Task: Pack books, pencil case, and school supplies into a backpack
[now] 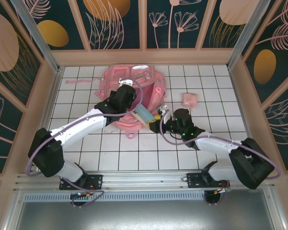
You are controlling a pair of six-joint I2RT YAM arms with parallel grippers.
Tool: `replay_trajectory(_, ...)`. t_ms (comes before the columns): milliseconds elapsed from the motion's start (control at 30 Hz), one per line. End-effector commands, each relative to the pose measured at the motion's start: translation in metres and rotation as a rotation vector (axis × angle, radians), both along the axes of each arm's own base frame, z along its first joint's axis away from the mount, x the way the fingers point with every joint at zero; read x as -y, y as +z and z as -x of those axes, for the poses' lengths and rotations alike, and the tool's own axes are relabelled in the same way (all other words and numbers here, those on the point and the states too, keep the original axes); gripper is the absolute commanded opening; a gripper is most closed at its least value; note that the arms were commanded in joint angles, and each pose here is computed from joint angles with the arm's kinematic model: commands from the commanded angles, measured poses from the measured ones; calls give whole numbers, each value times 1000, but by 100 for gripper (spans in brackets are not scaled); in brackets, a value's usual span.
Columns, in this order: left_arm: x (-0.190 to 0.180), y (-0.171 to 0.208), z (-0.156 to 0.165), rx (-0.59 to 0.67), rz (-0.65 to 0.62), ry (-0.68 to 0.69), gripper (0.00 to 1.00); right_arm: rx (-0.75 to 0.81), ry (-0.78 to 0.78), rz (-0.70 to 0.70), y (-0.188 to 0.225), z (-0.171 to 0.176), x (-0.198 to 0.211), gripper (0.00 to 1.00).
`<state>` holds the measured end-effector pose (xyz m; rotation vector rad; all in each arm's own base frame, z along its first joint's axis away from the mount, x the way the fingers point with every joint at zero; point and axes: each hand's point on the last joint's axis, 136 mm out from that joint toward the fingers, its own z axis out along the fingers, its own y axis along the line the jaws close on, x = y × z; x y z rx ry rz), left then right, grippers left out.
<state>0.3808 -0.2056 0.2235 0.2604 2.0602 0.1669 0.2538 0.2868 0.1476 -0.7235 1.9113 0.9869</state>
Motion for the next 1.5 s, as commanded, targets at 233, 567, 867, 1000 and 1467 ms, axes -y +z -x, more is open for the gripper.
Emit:
replay_trajectory(233, 19, 67, 5, 158, 212, -43, 0, -285, -105, -335, 46, -56, -25, 28)
replay_trajectory(567, 32, 60, 17, 155, 201, -97, 0, -496, -326, -445, 18, -141, -48, 29)
replay_trajectory(867, 32, 54, 21, 143, 207, -108, 0, -563, -458, -479, -7, -200, -62, 35)
replay_trajectory(1000, 31, 52, 20, 143, 195, -94, 0, -576, -463, -440, -9, -205, -62, 56)
replay_trajectory(1467, 23, 39, 8, 129, 137, 3, 0, -455, -541, -391, 25, -142, -1, 99)
